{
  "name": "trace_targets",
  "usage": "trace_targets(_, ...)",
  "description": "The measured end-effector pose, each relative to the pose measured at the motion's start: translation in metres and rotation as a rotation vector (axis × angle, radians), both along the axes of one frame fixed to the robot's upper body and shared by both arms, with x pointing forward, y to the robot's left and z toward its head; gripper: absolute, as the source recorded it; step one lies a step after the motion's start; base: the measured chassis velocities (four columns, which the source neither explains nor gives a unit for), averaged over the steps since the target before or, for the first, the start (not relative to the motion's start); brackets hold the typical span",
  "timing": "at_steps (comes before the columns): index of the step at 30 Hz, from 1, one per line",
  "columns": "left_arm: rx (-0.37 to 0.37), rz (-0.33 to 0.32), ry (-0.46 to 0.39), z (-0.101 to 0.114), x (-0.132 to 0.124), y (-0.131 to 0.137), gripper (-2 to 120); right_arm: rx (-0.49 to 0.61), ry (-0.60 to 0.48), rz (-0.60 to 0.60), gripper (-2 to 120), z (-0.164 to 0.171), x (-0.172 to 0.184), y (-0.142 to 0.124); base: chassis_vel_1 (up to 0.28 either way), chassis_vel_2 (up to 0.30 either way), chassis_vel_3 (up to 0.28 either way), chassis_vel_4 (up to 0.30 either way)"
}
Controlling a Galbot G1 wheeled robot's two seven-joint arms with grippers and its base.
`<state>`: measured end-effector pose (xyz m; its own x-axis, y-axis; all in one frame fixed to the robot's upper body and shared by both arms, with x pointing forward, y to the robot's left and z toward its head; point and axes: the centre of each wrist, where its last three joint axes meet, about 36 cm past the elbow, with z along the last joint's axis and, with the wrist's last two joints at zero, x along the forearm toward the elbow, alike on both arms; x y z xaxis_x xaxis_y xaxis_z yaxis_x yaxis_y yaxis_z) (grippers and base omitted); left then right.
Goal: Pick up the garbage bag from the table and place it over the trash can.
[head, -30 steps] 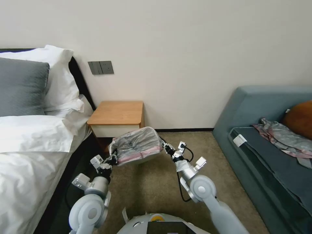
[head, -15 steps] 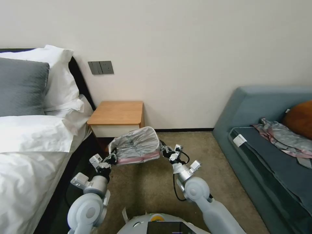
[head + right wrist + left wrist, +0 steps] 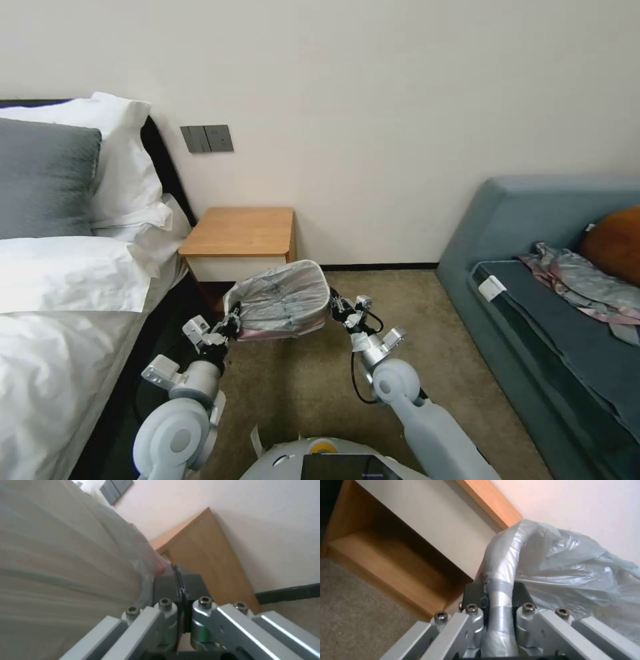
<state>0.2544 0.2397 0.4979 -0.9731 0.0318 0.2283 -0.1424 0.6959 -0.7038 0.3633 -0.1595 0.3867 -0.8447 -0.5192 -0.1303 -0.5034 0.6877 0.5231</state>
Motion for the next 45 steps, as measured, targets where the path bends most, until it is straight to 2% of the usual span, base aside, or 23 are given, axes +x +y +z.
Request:
trace_targets(11, -0.026, -0.029, 0.011, 0.0, 0.0, -0.002, 5, -0.063, -0.04, -0.038, 0, -0.003, 0.014, -0.007, 0.0, 0.0, 0.0, 0.0)
trace_targets(19, -0.057, -0.038, 0.005, 0.003, 0.001, -0.001, 5, -0.112, -0.032, -0.042, 0, -0.018, 0.01, -0.011, 0.0, 0.0, 0.0, 0.0)
trace_targets(35, -0.074, -0.055, 0.011, 0.002, 0.001, -0.003, 5, -0.169, -0.055, -0.109, 0, -0.019, 0.007, -0.014, 0.0, 0.0, 0.0, 0.0)
trace_targets(38, -0.068, -0.052, 0.011, 0.001, 0.003, -0.002, 5, -0.167, -0.052, -0.113, 5, -0.015, 0.003, -0.014, 0.0, 0.0, 0.0, 0.0)
trace_targets(41, -0.057, -0.046, 0.01, -0.001, 0.005, 0.0, 5, -0.182, -0.05, -0.112, 18, -0.015, -0.002, -0.019, 0.0, 0.0, 0.0, 0.0)
trace_targets(42, -0.057, -0.046, 0.01, -0.001, 0.005, 0.0, 5, -0.182, -0.05, -0.112, 18, -0.015, -0.002, -0.019, 0.0, 0.0, 0.0, 0.0)
trace_targets(45, -0.053, -0.044, 0.01, -0.003, 0.007, 0.001, 5, -0.197, -0.039, -0.116, 33, -0.018, -0.006, -0.031, 0.0, 0.0, 0.0, 0.0)
